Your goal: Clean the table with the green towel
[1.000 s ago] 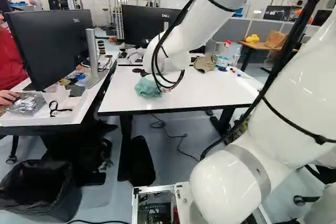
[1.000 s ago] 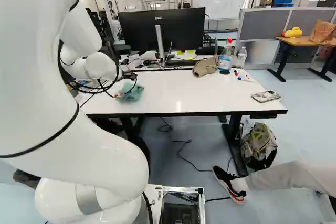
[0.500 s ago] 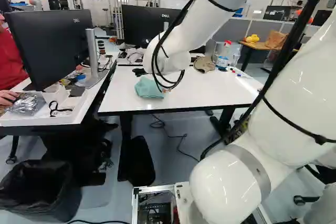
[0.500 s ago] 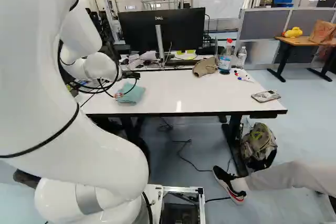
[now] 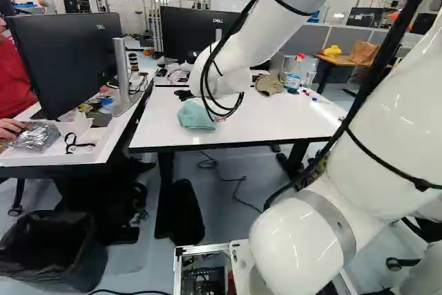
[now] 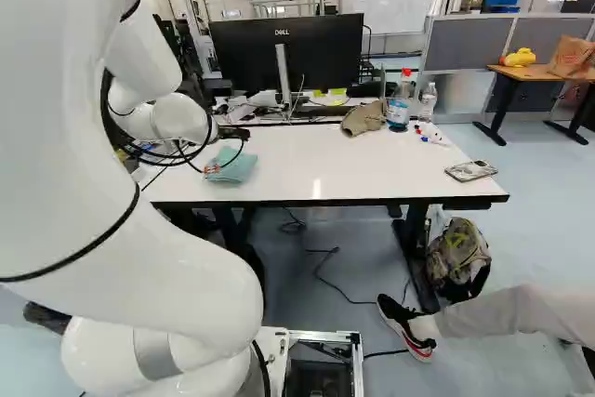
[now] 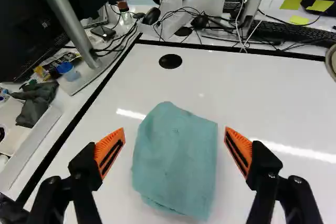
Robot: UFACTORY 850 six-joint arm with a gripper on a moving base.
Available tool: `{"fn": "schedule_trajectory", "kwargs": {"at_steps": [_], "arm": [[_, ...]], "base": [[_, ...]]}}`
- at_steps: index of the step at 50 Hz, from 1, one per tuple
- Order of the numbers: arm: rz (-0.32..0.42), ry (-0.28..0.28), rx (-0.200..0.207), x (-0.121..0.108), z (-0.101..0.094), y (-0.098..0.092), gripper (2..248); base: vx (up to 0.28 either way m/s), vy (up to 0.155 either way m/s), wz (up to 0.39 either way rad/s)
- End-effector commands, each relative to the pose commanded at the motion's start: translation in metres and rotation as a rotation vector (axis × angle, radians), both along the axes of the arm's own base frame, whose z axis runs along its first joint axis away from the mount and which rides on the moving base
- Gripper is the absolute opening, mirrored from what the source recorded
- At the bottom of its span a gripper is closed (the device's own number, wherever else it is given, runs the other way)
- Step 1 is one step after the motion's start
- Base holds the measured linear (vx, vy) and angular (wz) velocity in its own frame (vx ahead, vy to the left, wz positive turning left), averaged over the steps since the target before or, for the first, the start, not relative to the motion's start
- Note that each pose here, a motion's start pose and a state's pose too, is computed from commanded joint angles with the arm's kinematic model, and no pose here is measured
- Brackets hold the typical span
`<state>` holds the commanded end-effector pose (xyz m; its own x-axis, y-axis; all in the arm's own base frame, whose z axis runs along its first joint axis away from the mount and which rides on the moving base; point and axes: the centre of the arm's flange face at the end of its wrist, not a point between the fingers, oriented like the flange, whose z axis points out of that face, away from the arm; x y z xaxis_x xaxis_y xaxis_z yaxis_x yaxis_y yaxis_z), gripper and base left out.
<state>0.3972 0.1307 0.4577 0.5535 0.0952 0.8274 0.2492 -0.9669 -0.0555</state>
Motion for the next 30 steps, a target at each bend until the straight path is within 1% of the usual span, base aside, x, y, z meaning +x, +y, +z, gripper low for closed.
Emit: {"fn": "schedule_trajectory", "kwargs": {"at_steps": [30], "arm": [[-0.102,-0.002,0.001,-0.005,-0.001,-0.045,247]], "base": [[0.0,0.0,0.0]]}}
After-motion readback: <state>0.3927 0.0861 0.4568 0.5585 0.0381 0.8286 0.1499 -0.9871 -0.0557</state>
